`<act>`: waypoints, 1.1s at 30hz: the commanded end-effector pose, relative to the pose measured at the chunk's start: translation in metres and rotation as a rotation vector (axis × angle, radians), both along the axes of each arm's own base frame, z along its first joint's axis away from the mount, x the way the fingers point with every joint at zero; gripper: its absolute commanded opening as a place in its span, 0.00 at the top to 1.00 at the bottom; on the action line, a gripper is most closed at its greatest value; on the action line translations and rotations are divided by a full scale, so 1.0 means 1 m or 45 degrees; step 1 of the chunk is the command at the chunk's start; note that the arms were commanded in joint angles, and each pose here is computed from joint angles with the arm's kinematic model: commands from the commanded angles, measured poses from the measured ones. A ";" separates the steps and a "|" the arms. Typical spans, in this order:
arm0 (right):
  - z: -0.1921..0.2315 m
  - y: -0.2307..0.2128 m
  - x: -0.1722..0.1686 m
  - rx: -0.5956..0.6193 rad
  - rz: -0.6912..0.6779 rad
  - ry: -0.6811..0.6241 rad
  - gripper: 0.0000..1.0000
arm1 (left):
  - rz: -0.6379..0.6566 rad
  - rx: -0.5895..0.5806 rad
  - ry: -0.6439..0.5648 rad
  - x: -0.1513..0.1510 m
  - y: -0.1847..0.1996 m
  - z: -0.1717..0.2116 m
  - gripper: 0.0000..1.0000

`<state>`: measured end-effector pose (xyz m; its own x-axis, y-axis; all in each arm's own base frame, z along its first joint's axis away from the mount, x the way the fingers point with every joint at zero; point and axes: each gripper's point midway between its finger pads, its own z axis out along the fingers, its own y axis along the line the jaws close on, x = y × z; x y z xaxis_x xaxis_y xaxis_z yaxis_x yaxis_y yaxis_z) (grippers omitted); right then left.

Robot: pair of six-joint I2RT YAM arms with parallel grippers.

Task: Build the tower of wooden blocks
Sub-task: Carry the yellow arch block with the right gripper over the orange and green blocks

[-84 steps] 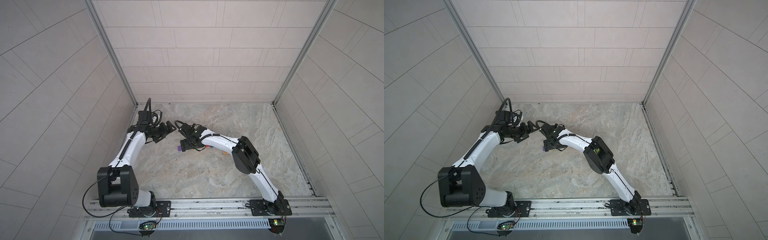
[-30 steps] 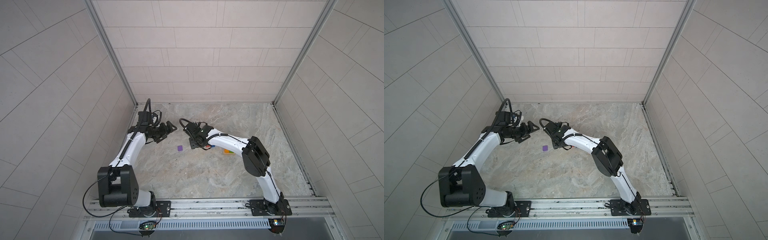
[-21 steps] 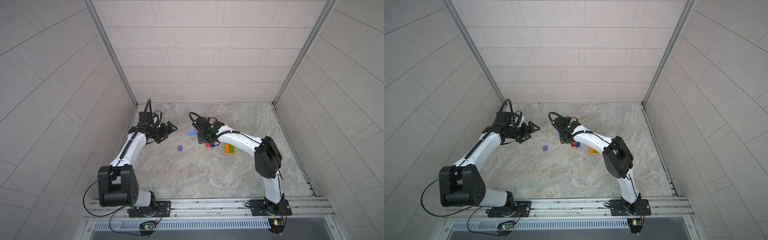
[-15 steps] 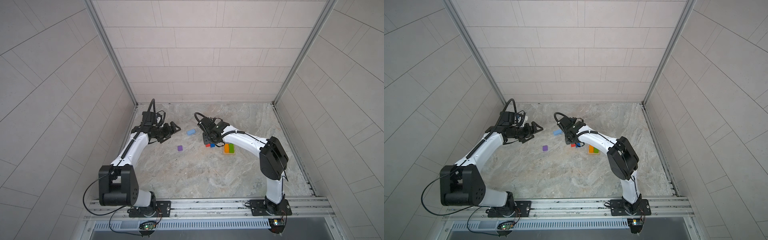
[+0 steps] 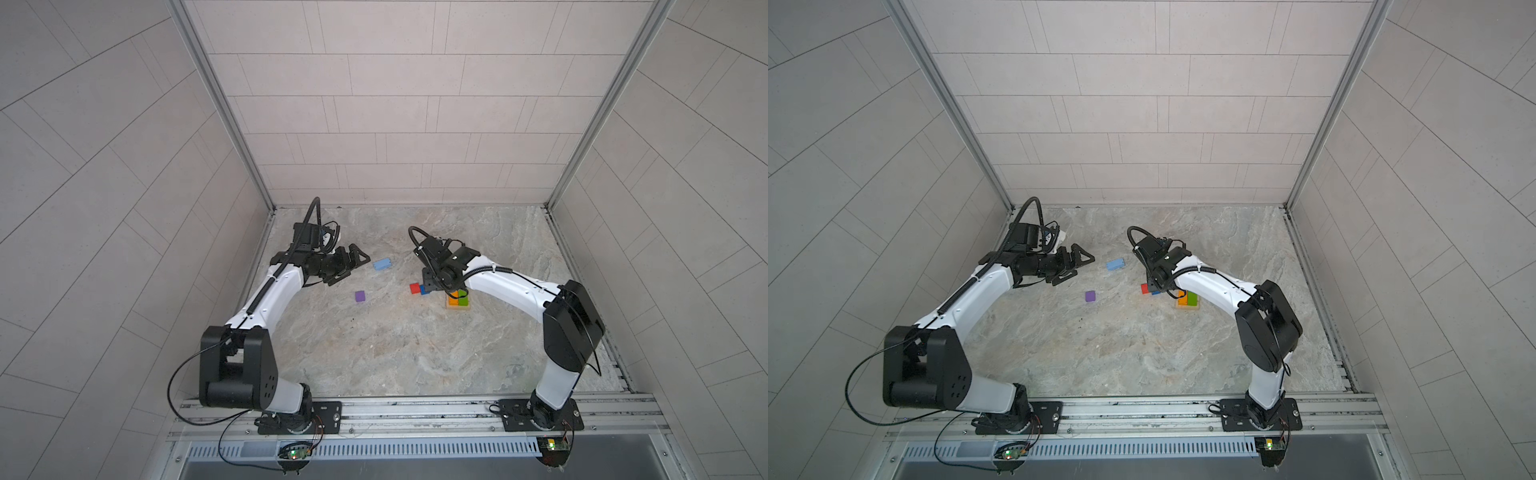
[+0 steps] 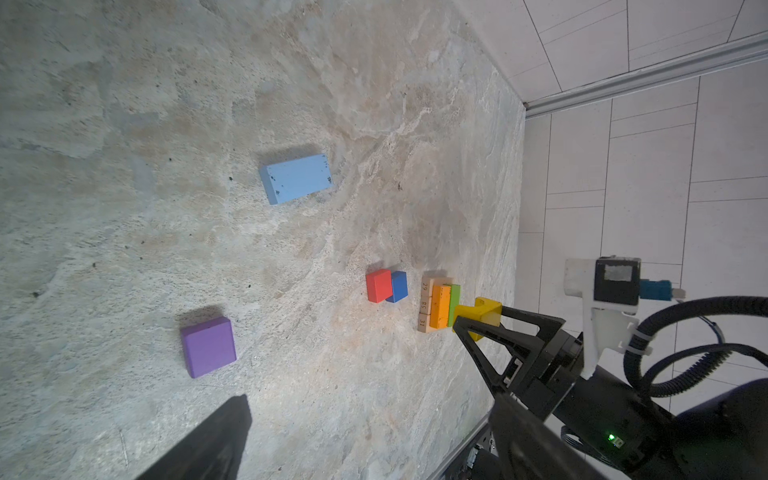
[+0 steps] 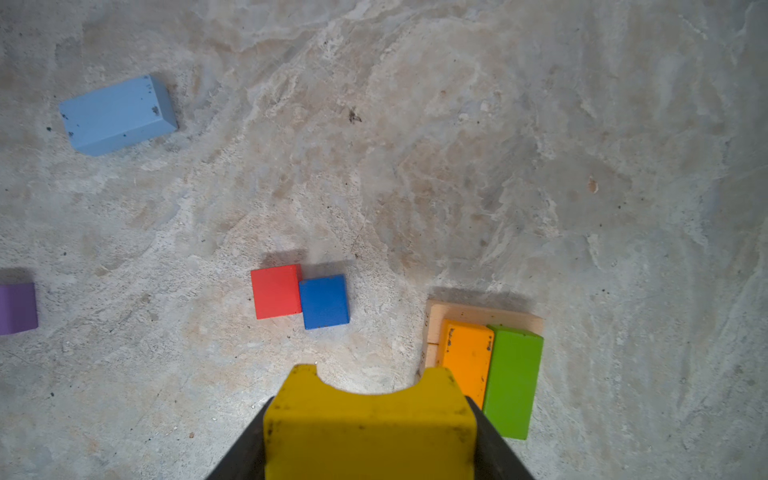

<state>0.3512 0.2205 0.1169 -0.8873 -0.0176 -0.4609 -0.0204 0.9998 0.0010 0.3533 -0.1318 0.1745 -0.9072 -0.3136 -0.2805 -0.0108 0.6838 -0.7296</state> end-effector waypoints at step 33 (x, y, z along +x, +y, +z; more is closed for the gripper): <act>-0.028 -0.071 -0.017 0.051 -0.249 -0.046 0.65 | -0.014 -0.010 0.002 0.000 -0.004 -0.004 0.04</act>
<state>0.3299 0.1528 0.0805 -0.8796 0.1414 -0.4541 0.1444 0.9891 0.0283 0.3551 -0.1345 0.1741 -0.9072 -0.3081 -0.2865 -0.0011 0.6826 -0.7308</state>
